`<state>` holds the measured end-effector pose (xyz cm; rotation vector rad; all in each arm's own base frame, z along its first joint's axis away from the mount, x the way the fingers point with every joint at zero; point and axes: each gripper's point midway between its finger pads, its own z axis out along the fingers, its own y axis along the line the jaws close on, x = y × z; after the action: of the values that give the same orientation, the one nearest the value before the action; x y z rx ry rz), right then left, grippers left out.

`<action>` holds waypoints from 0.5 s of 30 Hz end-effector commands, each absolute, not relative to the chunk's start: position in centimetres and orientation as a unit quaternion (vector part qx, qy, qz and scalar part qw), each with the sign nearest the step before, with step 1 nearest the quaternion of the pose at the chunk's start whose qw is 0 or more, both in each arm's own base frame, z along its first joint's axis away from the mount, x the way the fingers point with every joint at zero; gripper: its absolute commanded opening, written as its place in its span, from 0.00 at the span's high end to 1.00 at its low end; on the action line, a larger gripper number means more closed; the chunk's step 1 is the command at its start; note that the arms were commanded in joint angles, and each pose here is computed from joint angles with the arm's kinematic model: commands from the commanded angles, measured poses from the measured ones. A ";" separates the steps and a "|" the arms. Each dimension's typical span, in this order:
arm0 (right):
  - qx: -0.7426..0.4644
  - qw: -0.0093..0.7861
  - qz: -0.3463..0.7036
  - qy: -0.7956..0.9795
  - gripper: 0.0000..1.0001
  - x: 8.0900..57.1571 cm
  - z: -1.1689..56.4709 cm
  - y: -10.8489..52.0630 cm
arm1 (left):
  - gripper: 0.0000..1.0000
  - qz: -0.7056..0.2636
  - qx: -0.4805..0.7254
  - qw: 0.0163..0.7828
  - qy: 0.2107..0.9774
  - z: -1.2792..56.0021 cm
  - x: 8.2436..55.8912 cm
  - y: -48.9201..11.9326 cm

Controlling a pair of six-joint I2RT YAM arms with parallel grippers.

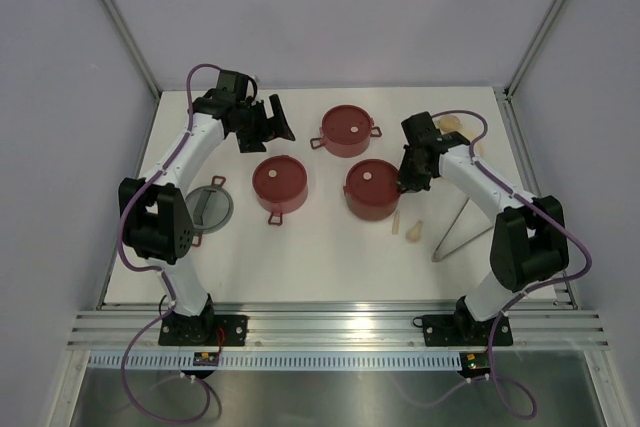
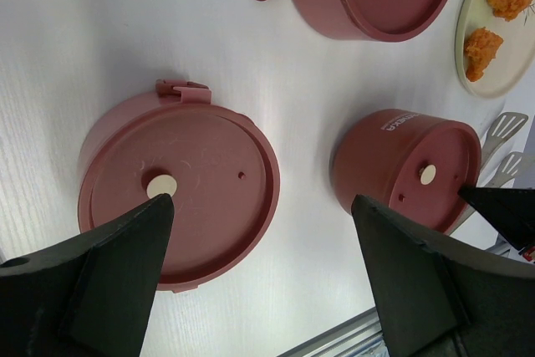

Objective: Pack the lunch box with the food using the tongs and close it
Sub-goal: Adjust the packing box at the center of the board.

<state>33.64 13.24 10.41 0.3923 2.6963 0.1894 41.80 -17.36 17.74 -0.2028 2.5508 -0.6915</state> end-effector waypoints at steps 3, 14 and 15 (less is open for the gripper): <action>0.285 0.233 0.127 0.921 1.00 33.1 11.7 14.9 | 0.08 -0.267 -0.062 0.270 0.923 19.4 42.2 -17.8; 0.354 0.216 0.180 0.892 0.86 33.5 11.6 18.8 | 0.07 -0.258 -0.056 0.278 0.923 20.3 42.5 -17.6; 0.349 0.218 0.182 0.893 0.85 33.6 11.8 19.1 | 0.07 -0.259 -0.057 0.277 0.924 20.3 42.5 -17.5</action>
<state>32.19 16.95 10.34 0.9068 2.5473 0.3852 41.76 -17.34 17.74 -0.1984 2.5529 -0.6874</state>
